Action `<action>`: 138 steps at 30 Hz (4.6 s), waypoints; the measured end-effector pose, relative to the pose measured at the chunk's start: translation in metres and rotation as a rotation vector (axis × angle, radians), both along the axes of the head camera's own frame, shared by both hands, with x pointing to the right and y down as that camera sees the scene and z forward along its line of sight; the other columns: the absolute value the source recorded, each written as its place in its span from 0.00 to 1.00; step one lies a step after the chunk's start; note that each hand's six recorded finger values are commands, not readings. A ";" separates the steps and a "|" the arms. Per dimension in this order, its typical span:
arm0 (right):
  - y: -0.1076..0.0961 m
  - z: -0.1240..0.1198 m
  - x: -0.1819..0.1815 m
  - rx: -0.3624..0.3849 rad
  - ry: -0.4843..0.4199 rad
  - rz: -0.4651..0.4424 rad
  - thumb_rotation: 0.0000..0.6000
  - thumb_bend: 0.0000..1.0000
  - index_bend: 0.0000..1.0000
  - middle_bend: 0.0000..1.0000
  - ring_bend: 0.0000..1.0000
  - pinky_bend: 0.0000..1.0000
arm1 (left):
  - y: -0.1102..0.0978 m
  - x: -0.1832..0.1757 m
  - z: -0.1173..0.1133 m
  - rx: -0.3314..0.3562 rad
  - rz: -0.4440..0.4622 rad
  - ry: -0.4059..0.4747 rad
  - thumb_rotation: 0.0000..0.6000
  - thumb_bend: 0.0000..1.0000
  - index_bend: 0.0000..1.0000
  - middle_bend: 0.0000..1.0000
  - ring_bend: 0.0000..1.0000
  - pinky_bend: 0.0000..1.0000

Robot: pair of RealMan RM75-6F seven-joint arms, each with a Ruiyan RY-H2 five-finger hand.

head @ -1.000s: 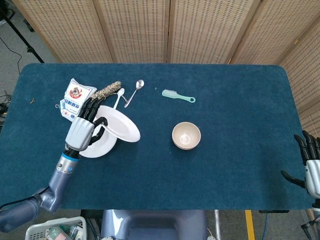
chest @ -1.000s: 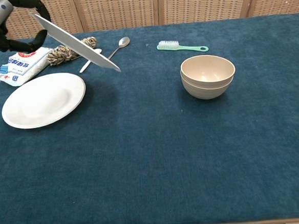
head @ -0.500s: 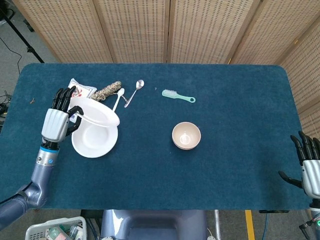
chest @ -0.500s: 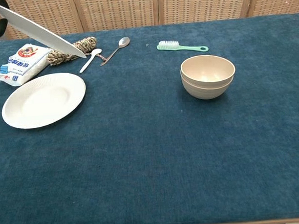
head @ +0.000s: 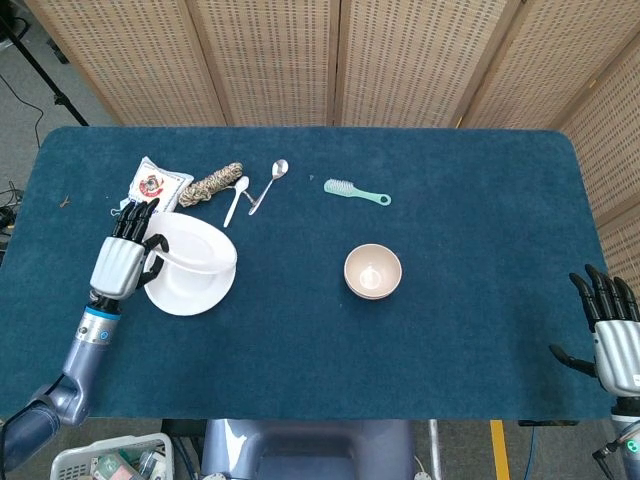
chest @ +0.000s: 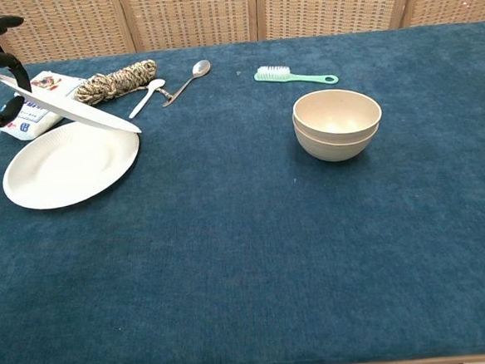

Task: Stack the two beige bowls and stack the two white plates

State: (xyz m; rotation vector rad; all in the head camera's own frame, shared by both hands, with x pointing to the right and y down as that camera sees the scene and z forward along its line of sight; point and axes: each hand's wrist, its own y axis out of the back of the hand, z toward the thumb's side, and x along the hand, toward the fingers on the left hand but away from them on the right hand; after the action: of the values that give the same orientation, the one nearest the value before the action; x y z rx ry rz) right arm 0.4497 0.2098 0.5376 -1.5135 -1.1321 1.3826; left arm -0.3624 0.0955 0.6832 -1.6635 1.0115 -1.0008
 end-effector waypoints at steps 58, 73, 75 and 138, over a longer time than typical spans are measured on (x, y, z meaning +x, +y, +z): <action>0.002 -0.001 -0.005 -0.011 -0.017 -0.007 1.00 0.00 0.00 0.00 0.00 0.00 | 0.073 -0.013 0.015 -0.632 0.054 -0.049 1.00 0.02 0.00 0.00 0.00 0.00; 0.002 -0.001 -0.005 -0.010 -0.018 -0.007 1.00 0.00 0.00 0.00 0.00 0.00 | 0.082 0.002 0.025 -0.720 0.050 0.019 1.00 0.02 0.00 0.00 0.00 0.00; 0.002 -0.001 -0.005 -0.009 -0.018 -0.007 1.00 0.00 0.00 0.00 0.00 0.00 | 0.083 0.003 0.025 -0.727 0.050 0.020 1.00 0.02 0.00 0.00 0.00 0.00; 0.002 -0.002 -0.006 -0.009 -0.022 -0.005 1.00 0.00 0.00 0.00 0.00 0.00 | 0.108 0.014 -0.004 -0.829 0.104 0.107 1.00 0.02 0.00 0.00 0.00 0.01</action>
State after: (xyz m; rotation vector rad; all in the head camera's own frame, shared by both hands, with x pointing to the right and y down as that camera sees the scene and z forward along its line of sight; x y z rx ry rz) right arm 0.4440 0.2116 0.5353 -1.5403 -1.1356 1.3726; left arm -0.3479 0.2038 0.6794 -2.4266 0.5793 -1.3764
